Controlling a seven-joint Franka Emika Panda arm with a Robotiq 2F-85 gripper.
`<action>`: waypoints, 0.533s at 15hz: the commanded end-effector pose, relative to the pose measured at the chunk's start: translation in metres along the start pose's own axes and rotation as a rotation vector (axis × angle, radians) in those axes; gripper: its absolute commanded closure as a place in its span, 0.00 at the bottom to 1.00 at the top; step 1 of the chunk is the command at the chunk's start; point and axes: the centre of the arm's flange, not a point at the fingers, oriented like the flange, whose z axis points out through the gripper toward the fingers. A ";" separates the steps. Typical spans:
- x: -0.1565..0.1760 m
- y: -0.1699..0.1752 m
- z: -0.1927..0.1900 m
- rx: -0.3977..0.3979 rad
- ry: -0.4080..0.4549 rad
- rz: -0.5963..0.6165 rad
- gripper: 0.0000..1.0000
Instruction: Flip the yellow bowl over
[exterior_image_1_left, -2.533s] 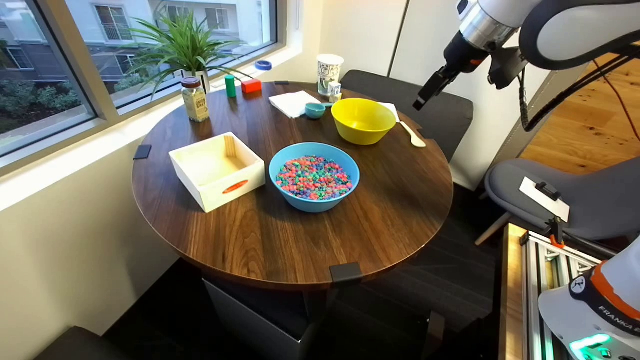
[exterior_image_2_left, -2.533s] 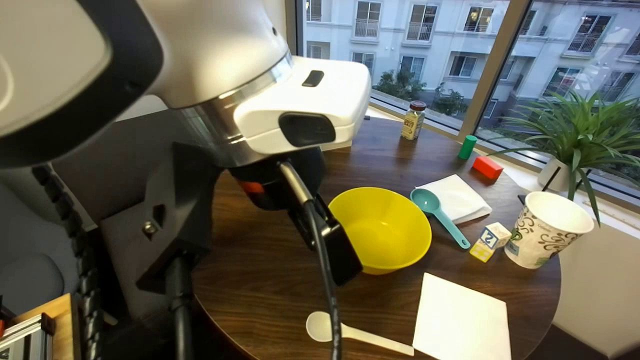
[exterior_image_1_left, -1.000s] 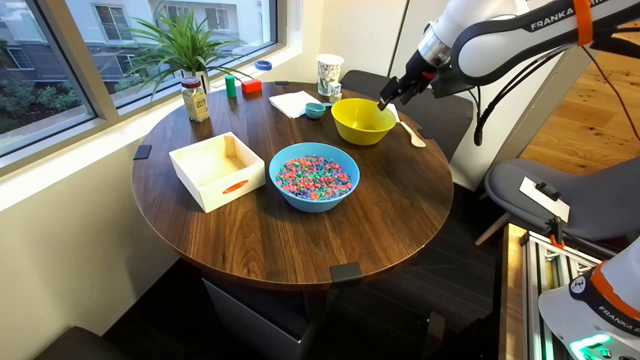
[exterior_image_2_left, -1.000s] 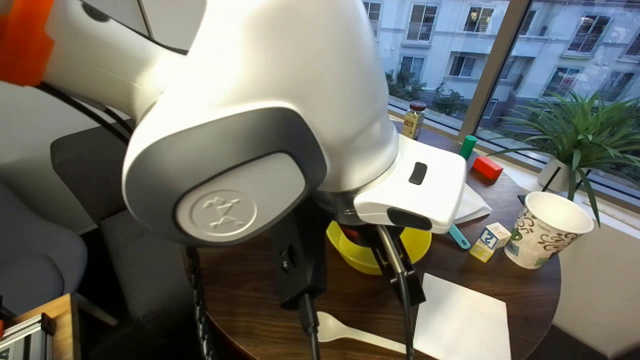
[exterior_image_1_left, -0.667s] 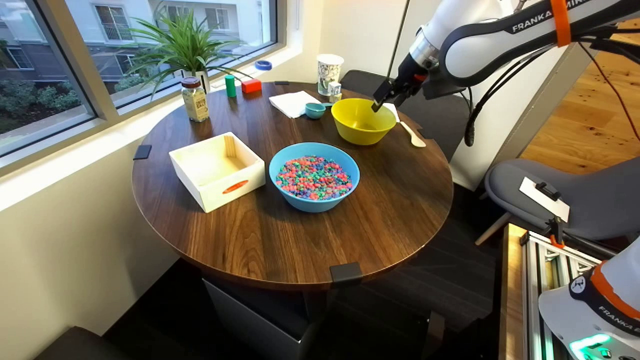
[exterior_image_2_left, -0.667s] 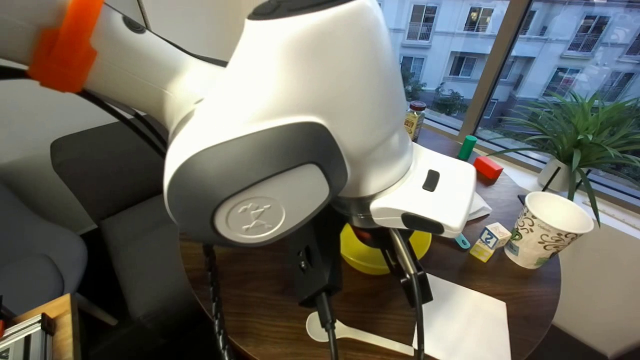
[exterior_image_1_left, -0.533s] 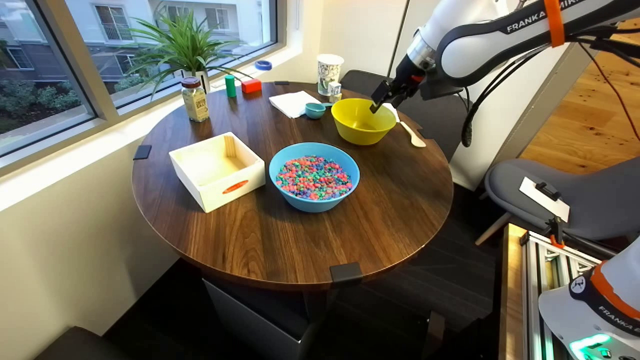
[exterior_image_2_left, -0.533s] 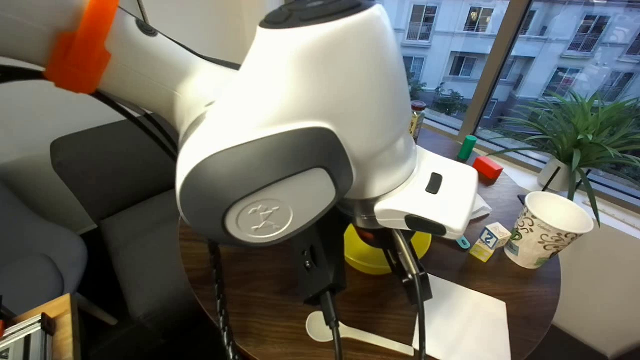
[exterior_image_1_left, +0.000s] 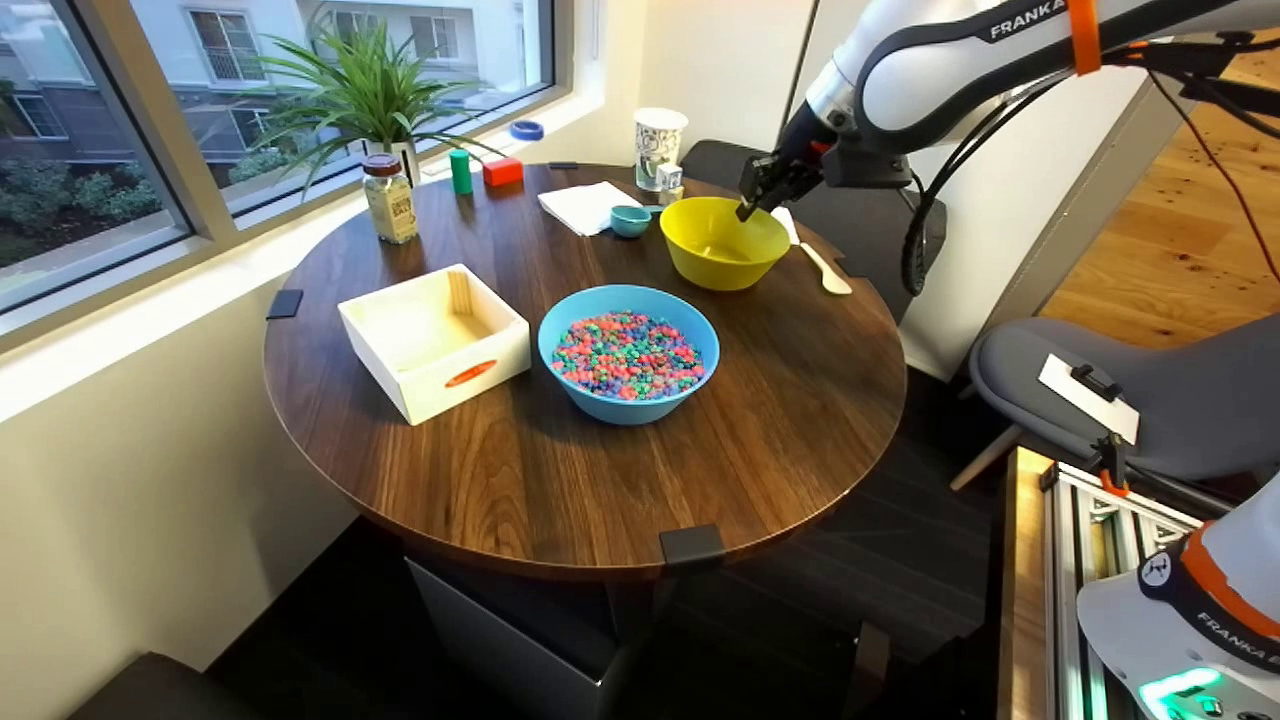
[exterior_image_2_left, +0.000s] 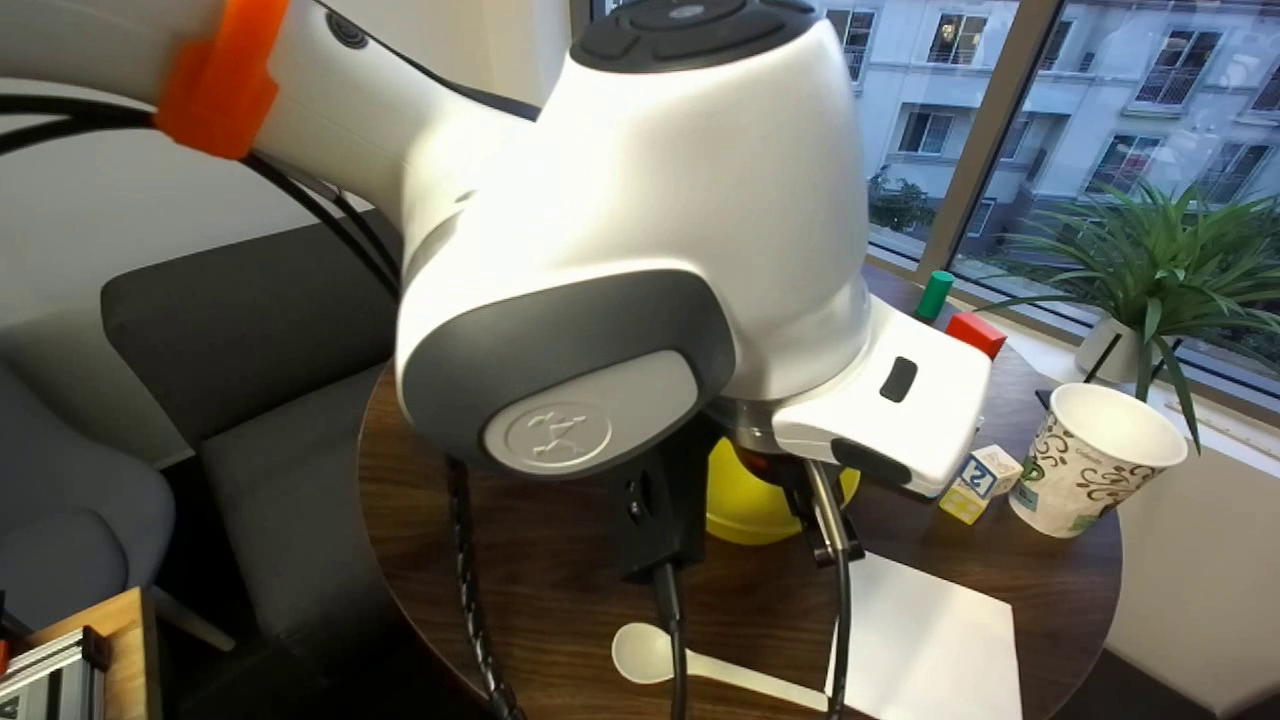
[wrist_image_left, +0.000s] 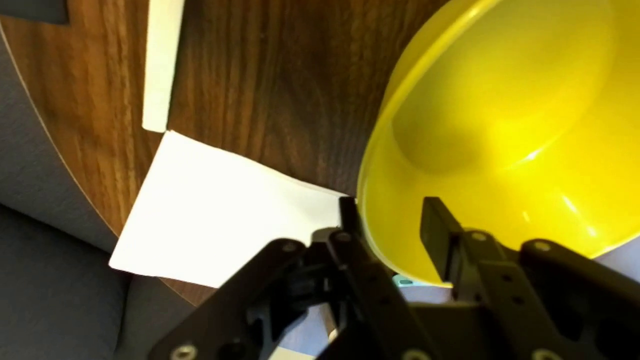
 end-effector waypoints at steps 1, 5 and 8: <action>0.001 0.001 0.009 0.032 0.003 0.027 0.94; 0.001 -0.001 0.009 0.044 0.000 0.033 0.99; 0.003 -0.004 0.004 0.051 0.001 0.024 0.98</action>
